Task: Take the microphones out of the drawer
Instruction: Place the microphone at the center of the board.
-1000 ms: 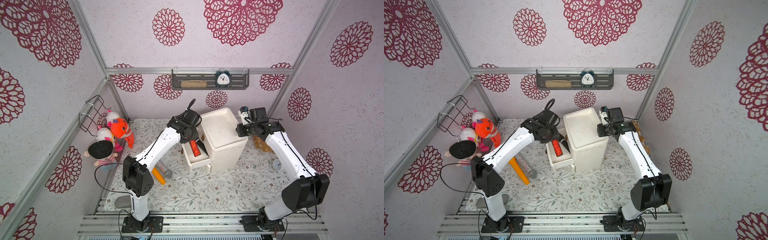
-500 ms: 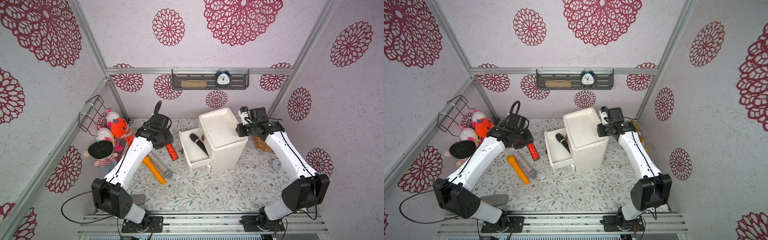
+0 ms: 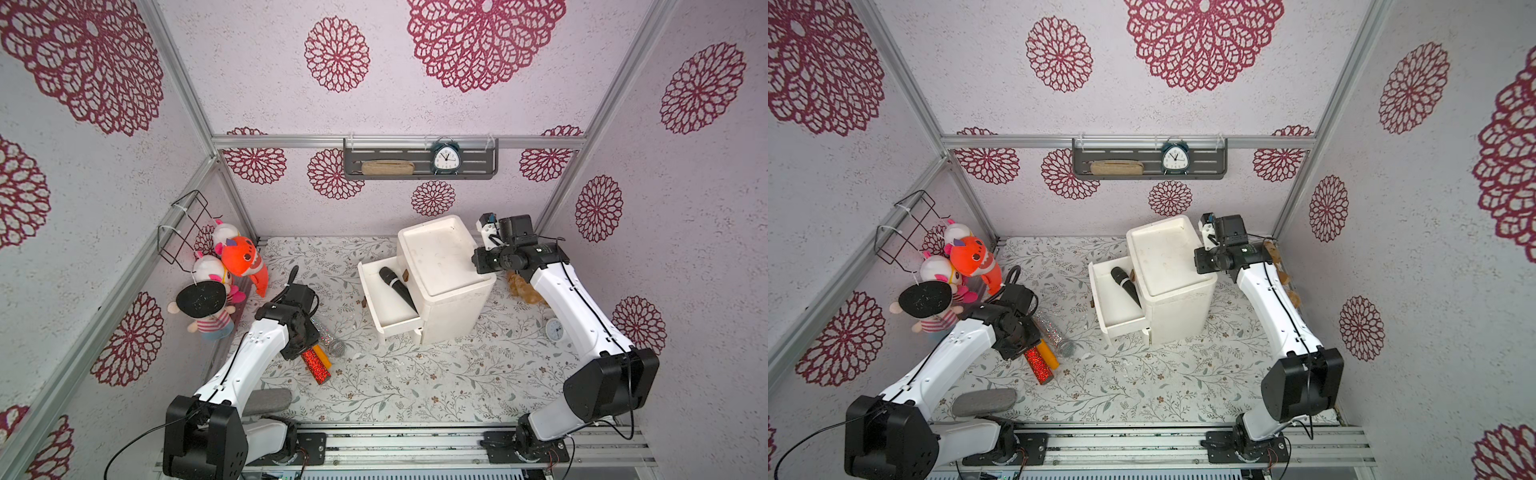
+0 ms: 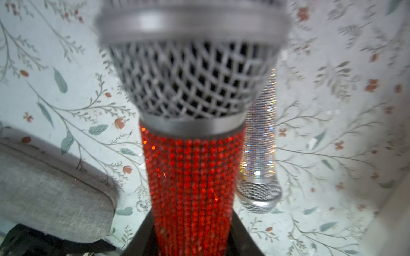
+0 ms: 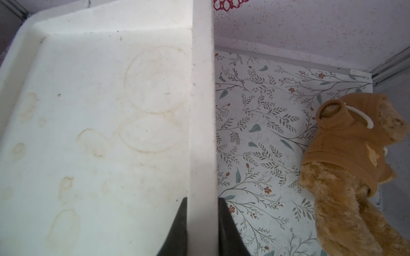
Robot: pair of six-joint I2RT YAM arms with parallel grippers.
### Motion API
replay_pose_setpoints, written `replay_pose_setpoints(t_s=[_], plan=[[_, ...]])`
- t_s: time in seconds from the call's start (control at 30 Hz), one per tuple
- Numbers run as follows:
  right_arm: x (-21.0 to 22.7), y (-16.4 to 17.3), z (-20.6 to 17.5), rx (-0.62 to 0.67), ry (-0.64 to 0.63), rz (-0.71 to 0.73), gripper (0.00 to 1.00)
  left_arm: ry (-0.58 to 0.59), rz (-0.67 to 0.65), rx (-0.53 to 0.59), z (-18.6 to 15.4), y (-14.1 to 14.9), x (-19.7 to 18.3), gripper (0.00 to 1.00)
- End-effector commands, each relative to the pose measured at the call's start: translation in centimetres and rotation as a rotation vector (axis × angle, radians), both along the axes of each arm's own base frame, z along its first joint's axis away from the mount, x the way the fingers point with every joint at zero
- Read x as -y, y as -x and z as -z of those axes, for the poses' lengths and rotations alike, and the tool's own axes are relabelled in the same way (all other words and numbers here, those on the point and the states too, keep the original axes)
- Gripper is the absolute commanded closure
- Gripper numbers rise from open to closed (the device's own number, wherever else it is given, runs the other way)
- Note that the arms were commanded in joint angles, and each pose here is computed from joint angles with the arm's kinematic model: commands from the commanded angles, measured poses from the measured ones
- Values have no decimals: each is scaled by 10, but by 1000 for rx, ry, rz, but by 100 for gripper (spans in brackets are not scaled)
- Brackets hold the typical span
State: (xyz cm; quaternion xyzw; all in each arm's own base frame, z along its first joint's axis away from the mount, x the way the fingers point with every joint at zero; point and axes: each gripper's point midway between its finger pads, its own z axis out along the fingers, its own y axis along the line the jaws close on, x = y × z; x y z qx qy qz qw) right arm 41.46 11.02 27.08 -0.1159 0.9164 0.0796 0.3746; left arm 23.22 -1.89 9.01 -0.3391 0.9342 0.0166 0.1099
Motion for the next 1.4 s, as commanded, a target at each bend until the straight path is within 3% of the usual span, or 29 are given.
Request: replay_pose_setpoints(t_s=[0.0,0.5,0.73,0.93,1.37], plan=[[-2,-6,-62,198,-116,11,100,19,-68,57,6,-6,-5,100],[-3,-7,-57,194,-129,11,100,36,-139,-5,49,-5,-25,100],[-3,-7,-57,196,-131,14,100,29,-140,-44,61,-11,-29,89],[-3,-7,-58,198,-132,18,100,18,-145,-39,62,-12,-32,68],[-5,-8,-57,194,-141,15,100,-14,-136,2,38,-11,-39,41]])
